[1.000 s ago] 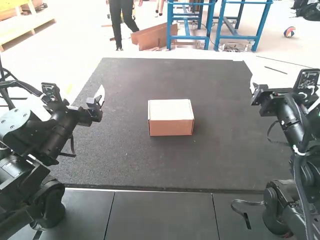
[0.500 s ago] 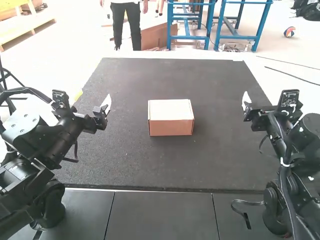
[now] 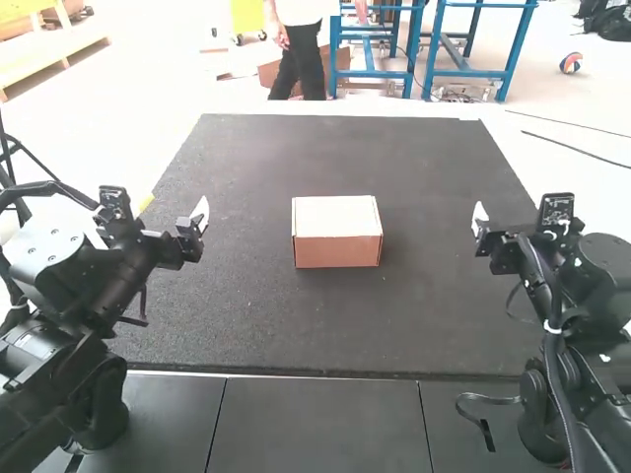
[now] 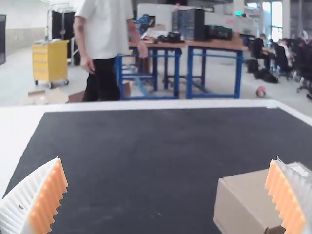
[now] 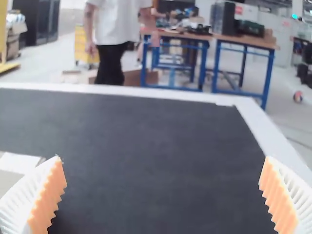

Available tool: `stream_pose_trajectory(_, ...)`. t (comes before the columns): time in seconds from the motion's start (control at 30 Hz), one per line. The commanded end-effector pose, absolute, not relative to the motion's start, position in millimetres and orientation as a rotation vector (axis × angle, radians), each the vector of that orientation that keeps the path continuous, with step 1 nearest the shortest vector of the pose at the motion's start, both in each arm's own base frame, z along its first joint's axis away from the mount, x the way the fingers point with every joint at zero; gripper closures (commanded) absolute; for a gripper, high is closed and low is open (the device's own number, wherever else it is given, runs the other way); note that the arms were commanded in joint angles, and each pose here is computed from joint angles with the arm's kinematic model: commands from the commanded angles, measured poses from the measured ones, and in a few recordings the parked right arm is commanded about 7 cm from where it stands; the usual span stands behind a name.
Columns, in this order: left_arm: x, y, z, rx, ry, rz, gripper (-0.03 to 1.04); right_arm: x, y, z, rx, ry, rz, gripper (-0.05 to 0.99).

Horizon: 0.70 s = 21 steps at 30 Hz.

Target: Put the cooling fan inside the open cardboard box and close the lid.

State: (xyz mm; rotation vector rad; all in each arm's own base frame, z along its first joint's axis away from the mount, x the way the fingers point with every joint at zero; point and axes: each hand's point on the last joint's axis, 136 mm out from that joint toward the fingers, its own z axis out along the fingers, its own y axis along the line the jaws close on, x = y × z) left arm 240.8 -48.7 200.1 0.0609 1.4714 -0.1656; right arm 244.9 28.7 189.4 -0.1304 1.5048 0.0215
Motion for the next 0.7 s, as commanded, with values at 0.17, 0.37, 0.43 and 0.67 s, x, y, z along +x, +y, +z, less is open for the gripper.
stream_pose_trajectory(0.17,247,-9,188,-0.058,1.511,-0.074,0.05,246,20,180,-0.038,1.544,0.054,0.03)
stream_pose_trajectory(0.37,247,13,183,-0.123,1.526,-0.003,0.05,246,20,175,-0.014,1.565,0.078,0.03)
stream_pose_trajectory(0.43,247,17,182,-0.138,1.529,0.01,0.05,246,20,172,-0.01,1.574,0.077,0.03)
stream_pose_trajectory(0.67,246,26,179,-0.141,1.54,0.067,0.05,246,16,165,0.025,1.606,0.072,0.03)
